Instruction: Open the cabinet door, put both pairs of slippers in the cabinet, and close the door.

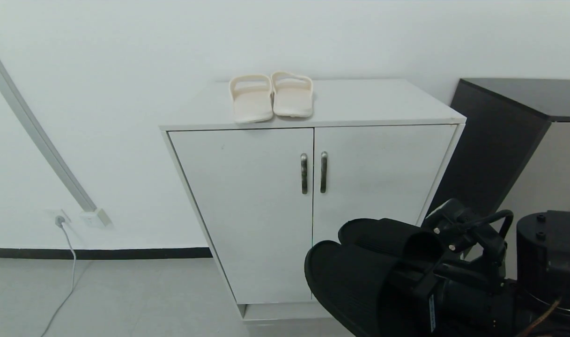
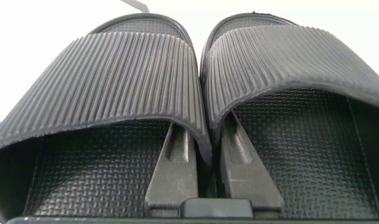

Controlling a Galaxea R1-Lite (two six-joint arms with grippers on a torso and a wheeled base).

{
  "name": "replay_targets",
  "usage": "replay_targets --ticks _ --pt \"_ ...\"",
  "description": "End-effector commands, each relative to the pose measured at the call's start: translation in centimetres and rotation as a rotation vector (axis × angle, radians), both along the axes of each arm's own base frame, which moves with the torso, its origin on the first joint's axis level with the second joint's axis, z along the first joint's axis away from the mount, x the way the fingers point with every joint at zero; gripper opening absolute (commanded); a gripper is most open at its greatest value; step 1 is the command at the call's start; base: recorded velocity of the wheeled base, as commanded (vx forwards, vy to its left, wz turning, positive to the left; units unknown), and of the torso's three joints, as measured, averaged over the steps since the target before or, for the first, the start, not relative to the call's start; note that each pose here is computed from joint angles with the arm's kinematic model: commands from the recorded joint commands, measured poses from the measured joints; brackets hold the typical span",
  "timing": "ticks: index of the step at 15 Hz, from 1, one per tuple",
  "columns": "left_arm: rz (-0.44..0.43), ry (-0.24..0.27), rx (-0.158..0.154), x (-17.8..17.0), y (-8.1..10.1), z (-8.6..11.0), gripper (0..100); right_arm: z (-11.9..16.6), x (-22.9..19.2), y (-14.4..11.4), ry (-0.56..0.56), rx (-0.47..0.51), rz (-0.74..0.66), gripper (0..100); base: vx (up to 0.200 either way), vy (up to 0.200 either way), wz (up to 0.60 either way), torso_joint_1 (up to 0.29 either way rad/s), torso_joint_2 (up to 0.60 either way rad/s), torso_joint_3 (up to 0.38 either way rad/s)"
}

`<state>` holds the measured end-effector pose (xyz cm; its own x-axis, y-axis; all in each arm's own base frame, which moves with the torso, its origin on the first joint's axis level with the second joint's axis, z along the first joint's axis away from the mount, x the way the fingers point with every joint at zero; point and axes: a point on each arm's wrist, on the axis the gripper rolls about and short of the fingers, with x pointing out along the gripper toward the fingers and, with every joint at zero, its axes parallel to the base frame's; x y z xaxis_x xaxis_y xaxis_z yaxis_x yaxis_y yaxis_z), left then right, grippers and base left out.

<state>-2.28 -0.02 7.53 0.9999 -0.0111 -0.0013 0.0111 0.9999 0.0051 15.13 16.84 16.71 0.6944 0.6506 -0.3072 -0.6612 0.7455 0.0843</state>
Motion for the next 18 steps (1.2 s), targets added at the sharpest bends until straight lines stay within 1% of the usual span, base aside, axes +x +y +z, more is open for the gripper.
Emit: replay_targets --ticks 1,7,12,15,16,17,18 --pt "0.0 -0.001 -0.001 0.0 0.0 0.02 100 -0.17 0.06 0.09 0.003 -0.007 0.001 0 0.0 0.0 0.0 -0.159 0.49 0.334" --pt "0.0 0.0 0.003 0.0 0.0 0.0 100 -0.25 -0.02 -0.01 0.003 -0.011 0.0 0 0.0 0.0 0.0 -0.111 0.46 0.344" --pt "-0.003 0.0 0.004 0.0 -0.01 0.0 100 -0.31 -0.16 -0.1 0.003 -0.014 0.004 0 0.0 0.0 0.0 -0.037 0.42 0.376" --pt "-0.001 0.0 0.006 0.0 0.0 0.0 100 -0.43 -0.21 -0.02 0.005 -0.02 0.008 0 0.0 0.0 0.0 -0.002 0.12 0.108" --pt "-0.003 0.014 0.006 0.1 0.0 0.06 100 -0.43 -0.21 -0.02 0.006 -0.019 0.007 0 0.0 0.0 0.0 0.0 0.0 0.0" --pt "-0.003 0.039 0.006 0.28 0.0 0.11 100 -0.43 -0.21 -0.02 0.005 -0.02 0.008 0 0.0 0.0 0.0 0.0 0.0 0.0" --pt "-0.006 0.048 0.007 0.35 0.0 0.13 100 -0.47 -0.2 0.0 0.006 -0.021 0.008 0 0.0 0.0 0.0 0.0 0.0 0.0"
